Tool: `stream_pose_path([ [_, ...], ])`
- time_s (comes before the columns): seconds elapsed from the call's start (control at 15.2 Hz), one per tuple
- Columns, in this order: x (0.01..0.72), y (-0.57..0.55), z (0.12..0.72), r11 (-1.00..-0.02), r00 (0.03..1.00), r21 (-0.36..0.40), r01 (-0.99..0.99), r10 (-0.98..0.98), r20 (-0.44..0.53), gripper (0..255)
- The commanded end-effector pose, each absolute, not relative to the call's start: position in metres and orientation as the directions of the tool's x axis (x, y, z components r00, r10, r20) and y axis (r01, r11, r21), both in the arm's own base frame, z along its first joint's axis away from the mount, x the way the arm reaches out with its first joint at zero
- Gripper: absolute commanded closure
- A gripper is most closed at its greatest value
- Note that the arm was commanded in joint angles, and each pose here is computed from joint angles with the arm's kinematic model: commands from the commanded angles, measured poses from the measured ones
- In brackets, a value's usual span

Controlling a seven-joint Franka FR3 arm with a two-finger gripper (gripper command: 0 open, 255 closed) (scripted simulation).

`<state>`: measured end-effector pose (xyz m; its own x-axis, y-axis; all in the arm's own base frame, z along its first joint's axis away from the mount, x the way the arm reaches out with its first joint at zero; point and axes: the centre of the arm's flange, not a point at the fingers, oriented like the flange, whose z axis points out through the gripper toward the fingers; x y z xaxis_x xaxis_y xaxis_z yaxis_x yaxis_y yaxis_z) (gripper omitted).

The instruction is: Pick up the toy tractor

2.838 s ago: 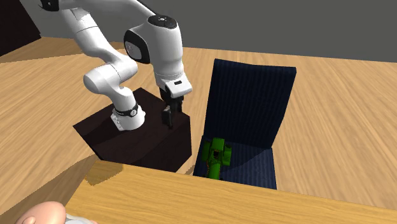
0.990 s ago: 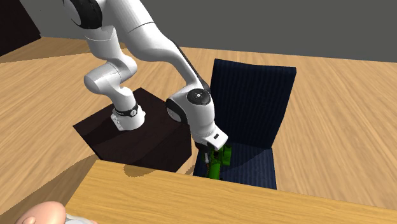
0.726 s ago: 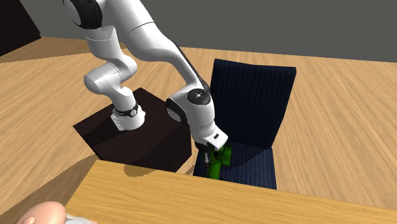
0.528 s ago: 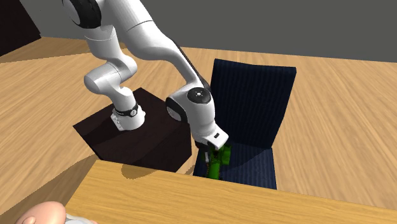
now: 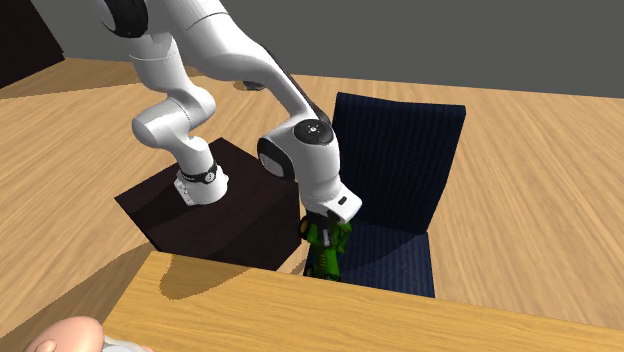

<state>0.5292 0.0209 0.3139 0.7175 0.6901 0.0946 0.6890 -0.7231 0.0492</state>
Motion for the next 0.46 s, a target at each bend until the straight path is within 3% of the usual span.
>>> stream_pose_path([
  [0.0, 0.528, 0.021, 0.326, -0.723, 0.717, 0.050, 0.689, 0.690, 0.096, 255],
  [0.4, 0.528, 0.021, 0.348, -0.723, 0.717, 0.050, 0.689, 0.690, 0.096, 255],
])
